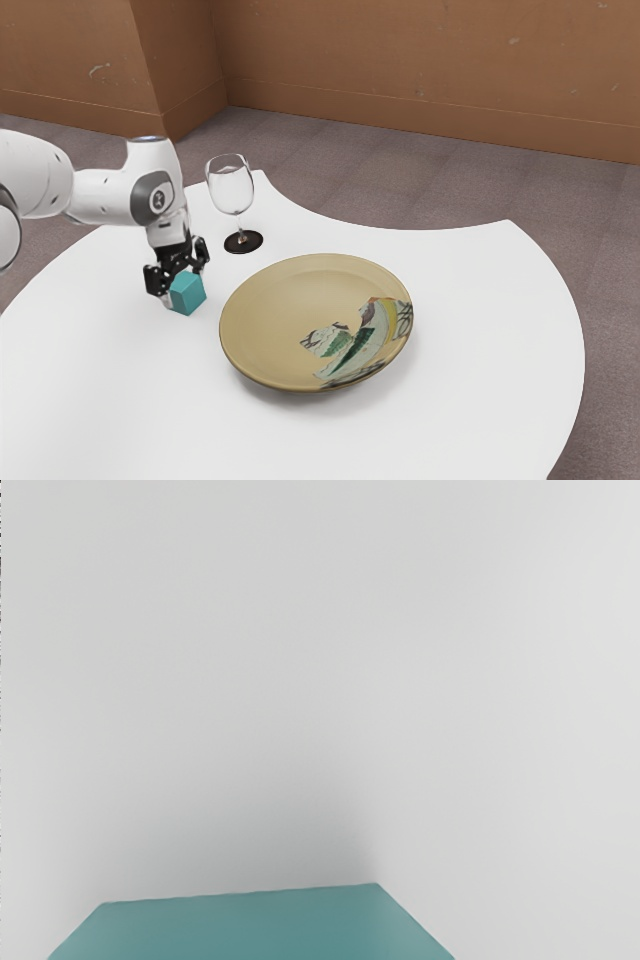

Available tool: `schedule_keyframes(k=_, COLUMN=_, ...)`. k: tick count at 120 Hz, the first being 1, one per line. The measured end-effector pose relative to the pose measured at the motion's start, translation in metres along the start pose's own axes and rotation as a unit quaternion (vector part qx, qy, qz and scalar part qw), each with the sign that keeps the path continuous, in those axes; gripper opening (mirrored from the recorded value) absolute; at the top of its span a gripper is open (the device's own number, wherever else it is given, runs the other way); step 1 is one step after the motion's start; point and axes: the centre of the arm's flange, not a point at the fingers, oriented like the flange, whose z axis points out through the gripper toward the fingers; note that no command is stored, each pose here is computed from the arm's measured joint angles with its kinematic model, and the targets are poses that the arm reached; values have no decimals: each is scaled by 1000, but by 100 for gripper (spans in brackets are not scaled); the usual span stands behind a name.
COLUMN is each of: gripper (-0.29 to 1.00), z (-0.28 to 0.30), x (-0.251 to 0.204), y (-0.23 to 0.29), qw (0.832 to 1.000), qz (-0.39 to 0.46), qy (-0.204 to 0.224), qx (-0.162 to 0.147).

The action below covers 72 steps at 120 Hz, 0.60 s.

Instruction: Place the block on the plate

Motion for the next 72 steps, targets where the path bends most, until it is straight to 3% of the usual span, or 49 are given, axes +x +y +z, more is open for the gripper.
schedule_keyframes(k=18, gripper=47, z=-1, x=0, y=-1, qw=1000, qz=1, qy=1, qx=3)
schedule_keyframes(k=37, gripper=37, z=-6, x=-1, y=-2, qw=1000, qz=1, qy=-1, qx=12)
schedule_keyframes(k=72, gripper=31, z=-140, x=12, y=8, qw=994, qz=10, qy=-36, qx=103)
